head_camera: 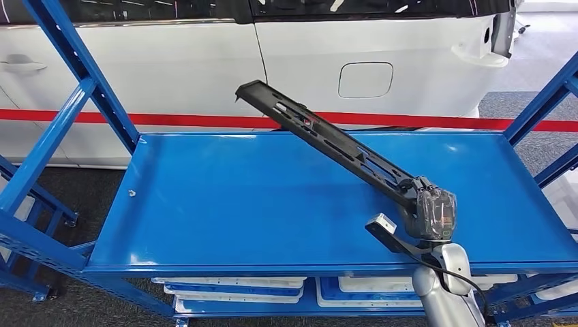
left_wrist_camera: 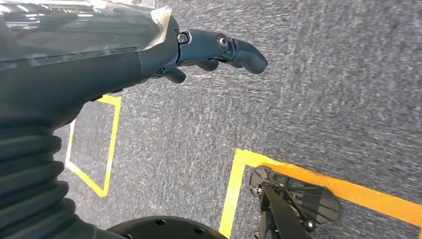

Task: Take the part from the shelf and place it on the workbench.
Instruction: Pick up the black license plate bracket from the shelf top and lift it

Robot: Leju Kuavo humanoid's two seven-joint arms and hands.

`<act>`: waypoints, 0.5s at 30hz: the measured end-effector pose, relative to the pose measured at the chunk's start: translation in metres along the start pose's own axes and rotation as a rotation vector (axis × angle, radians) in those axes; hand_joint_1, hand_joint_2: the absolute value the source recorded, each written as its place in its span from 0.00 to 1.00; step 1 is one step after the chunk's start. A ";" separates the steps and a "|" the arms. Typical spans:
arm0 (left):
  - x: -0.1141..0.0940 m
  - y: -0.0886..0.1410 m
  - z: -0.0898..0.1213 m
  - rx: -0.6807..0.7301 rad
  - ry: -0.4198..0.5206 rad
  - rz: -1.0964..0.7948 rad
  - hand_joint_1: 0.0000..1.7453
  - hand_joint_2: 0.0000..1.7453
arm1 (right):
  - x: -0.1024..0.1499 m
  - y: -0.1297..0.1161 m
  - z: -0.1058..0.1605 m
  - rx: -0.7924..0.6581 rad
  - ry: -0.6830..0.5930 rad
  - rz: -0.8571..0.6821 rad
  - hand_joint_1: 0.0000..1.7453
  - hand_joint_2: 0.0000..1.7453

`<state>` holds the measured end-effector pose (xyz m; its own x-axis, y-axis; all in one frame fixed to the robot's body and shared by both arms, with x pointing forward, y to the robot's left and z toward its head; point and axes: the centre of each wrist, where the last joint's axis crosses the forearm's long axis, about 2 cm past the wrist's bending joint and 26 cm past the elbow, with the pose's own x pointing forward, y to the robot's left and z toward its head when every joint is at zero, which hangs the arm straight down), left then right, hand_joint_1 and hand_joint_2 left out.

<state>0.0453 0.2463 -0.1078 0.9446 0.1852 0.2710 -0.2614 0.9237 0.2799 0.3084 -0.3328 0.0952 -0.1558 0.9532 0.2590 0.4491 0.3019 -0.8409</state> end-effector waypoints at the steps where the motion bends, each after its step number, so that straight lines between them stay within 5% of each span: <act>1: -0.001 0.000 0.000 0.000 0.003 0.001 0.00 1.00 | 0.003 -0.002 0.002 -0.007 -0.003 -0.016 1.00 1.00; 15: -0.008 0.001 0.001 0.003 0.018 0.005 0.00 1.00 | 0.016 -0.009 0.009 -0.032 -0.033 -0.045 1.00 1.00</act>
<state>0.0376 0.2458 -0.1086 0.9466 0.1962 0.2558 -0.2672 0.9216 0.2817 0.2939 -0.3207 0.1023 -0.2047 0.9379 0.2800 0.4686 0.3451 -0.8132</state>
